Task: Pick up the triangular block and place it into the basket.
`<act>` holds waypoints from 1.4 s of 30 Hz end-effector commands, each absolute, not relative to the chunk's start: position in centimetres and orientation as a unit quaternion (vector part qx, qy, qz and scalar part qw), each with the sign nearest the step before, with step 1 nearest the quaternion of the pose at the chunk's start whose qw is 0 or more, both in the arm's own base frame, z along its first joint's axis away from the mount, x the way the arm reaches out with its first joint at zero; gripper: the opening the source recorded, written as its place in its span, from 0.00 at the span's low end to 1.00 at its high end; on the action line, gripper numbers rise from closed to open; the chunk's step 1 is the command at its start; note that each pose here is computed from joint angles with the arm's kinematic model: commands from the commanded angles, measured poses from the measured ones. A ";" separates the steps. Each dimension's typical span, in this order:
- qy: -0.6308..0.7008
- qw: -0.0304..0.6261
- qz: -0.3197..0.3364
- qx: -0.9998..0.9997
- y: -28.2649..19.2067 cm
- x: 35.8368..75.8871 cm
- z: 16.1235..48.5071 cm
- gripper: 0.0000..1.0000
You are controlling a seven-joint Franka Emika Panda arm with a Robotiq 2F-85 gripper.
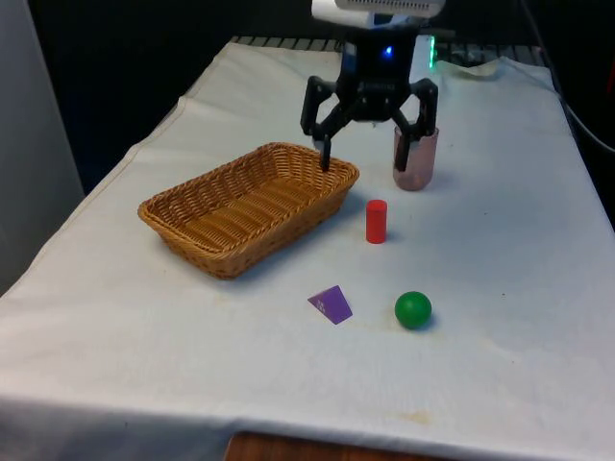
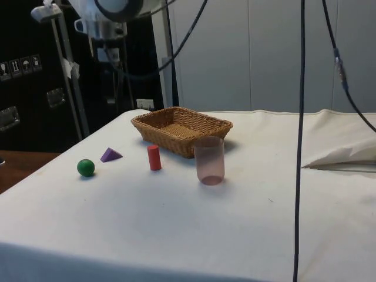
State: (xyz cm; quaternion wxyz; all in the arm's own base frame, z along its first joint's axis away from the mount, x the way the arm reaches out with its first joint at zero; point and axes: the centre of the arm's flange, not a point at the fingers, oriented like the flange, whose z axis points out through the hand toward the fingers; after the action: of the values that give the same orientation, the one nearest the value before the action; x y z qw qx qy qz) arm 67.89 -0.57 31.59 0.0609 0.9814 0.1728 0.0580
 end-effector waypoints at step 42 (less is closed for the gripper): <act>0.239 0.048 0.084 0.966 -3.2 74.3 21.3 1.00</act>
State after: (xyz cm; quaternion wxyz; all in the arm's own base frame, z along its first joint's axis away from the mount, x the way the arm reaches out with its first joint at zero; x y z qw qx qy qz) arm 74.06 -2.96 21.78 0.0538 0.9672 0.2349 0.0808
